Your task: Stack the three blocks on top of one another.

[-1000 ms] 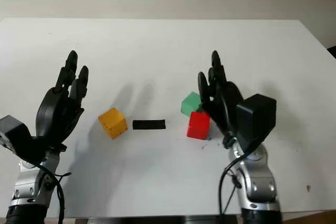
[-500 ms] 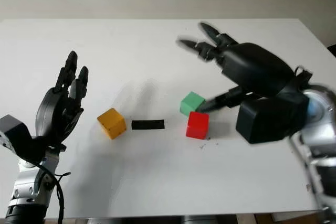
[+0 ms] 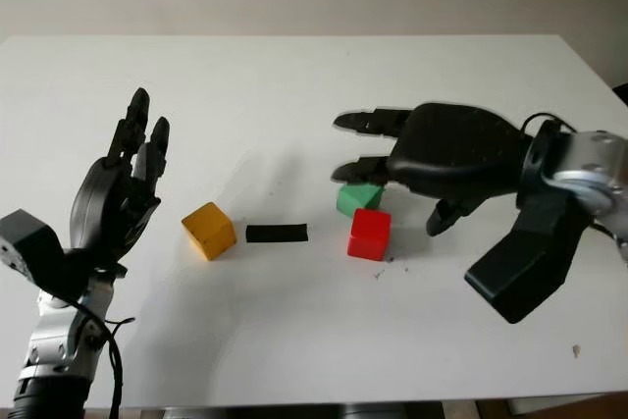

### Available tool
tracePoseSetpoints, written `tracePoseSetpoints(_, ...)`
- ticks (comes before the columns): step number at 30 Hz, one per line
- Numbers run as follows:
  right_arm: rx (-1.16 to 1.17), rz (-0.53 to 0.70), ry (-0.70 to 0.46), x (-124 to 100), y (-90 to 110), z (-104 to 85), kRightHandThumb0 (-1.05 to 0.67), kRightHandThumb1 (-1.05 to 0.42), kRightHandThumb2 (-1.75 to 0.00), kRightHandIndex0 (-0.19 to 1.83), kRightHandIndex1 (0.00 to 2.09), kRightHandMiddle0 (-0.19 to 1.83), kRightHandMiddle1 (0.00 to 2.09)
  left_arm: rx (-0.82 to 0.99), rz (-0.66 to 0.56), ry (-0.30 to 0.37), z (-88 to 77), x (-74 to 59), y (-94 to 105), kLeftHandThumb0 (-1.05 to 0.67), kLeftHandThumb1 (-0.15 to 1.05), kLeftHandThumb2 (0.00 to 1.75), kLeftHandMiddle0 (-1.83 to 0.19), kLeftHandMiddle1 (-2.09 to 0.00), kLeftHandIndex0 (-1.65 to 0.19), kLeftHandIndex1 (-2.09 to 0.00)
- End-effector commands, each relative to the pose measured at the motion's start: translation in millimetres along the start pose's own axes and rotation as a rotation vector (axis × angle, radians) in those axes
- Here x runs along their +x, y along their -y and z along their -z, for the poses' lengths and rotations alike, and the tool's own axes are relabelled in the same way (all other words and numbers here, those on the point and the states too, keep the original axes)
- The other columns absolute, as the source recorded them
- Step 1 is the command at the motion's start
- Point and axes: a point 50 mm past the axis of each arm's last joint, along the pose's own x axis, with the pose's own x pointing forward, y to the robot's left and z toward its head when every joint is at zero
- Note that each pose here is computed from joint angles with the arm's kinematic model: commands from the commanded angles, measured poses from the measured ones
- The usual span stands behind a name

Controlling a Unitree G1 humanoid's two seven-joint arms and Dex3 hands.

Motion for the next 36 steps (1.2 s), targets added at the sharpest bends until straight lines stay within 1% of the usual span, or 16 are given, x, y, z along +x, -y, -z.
tracePoseSetpoints(1,-0.015,0.017,0.013,2,1,2.6,-0.34,-0.82,-0.07,0.09,0.06,0.41,0.13,0.014,0.007,0.021,-4.5,3.2,-0.5,-0.78,1.05,0.54,0.13,-0.05,0.16,-0.05)
tracePoseSetpoints(7,0.01,0.055,0.041,12,-9,0.4,-0.36,-0.88,-0.07,0.04,0.04,0.39,0.12,0.022,0.012,0.014,-5.8,3.2,-1.5,-0.79,1.05,0.55,0.14,-0.05,0.16,-0.05)
tracePoseSetpoints(9,0.013,0.072,0.054,15,-12,-1.5,-0.48,-0.9,-0.08,0.04,0.04,0.39,0.11,0.018,0.011,0.009,-5.5,2.8,-2.6,-0.78,1.05,0.55,0.14,-0.05,0.16,-0.05)
tracePoseSetpoints(11,0.013,0.096,0.066,17,-14,-3.5,-0.55,-0.91,-0.07,0.05,0.05,0.4,0.12,0.016,0.009,0.005,-5.1,2.2,-3.5,-0.78,1.05,0.54,0.14,-0.05,0.17,-0.05)
tracePoseSetpoints(16,0.013,0.117,0.082,20,-19,-4.9,-0.47,-0.9,-0.06,0.05,0.05,0.41,0.13,0.02,0.008,0.002,-4.6,1.3,-5.5,-0.77,1.05,0.54,0.14,-0.05,0.17,-0.05)
tracePoseSetpoints(24,0.02,0.105,0.09,21,-22,-6.5,-0.46,-0.89,-0.05,0.03,0.05,0.42,0.14,0.026,0.004,0.006,-4.3,0.7,-5.0,-0.76,1.05,0.56,0.14,-0.06,0.16,-0.06)
tracePoseSetpoints(30,0.009,0.097,0.096,20,-24,-8.5,-0.45,-0.87,-0.04,0.06,0.06,0.49,0.17,0.025,0.0,0.002,-4.1,-0.5,-5.4,-0.77,1.05,0.56,0.13,-0.06,0.15,-0.06)
tracePoseSetpoints(36,0.031,0.083,0.088,19,-26,-8.5,-0.41,-0.88,-0.06,0.05,0.05,0.56,0.21,0.025,0.0,0.006,-4.6,-1.7,-5.5,-0.77,1.05,0.55,0.13,-0.06,0.15,-0.06)
